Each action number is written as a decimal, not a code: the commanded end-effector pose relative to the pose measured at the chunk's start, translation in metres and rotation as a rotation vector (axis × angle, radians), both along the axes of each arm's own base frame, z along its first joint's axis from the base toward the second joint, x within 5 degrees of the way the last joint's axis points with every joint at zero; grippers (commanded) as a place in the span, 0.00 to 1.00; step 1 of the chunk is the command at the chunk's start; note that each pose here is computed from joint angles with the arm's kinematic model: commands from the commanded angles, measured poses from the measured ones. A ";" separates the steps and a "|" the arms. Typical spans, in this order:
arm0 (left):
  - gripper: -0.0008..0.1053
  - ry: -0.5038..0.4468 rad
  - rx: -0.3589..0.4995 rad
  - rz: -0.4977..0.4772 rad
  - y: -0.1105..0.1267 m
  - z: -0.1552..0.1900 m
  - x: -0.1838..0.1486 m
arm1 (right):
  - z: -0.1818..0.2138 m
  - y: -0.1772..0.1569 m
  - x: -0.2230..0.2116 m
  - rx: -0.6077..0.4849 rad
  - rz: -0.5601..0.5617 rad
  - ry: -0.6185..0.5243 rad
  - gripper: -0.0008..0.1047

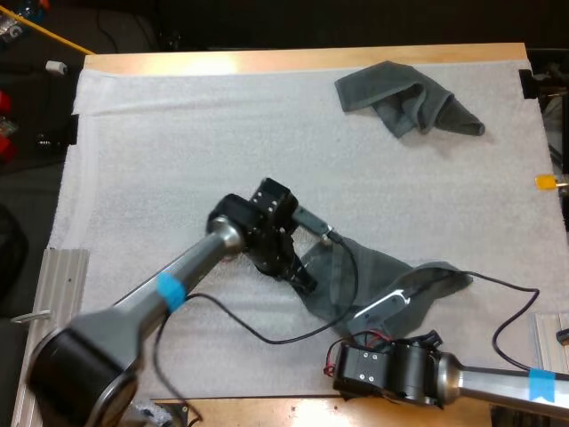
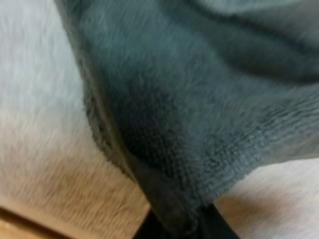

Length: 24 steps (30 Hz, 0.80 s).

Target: Pick towel from pile, fold and stack

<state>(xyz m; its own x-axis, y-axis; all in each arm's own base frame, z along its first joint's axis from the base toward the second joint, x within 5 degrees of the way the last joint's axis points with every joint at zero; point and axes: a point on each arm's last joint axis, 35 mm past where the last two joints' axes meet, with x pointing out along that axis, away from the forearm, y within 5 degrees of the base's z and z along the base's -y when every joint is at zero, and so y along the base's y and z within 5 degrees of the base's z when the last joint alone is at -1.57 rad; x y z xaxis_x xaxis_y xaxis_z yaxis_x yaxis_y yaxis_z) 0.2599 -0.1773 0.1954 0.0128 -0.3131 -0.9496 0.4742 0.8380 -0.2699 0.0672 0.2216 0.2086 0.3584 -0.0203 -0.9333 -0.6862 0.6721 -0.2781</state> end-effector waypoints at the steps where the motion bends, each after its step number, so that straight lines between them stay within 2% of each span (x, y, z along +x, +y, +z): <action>1: 0.01 -0.045 -0.028 0.001 0.002 0.022 -0.005 | 0.014 -0.003 0.001 0.013 -0.013 -0.062 0.01; 7: 0.01 -0.176 -0.120 0.000 0.019 0.082 -0.032 | 0.057 -0.018 0.002 0.013 -0.029 -0.216 0.01; 19: 0.01 -0.315 -0.237 0.052 0.060 0.168 -0.095 | 0.127 -0.030 0.000 0.246 -0.062 -0.288 0.01; 21: 0.01 -0.356 -0.302 0.078 0.070 0.192 -0.111 | 0.144 -0.029 0.001 0.290 -0.065 -0.298 0.01; 24: 0.01 -0.342 -0.369 0.087 0.076 0.209 -0.125 | 0.158 -0.029 0.000 0.319 -0.067 -0.300 0.01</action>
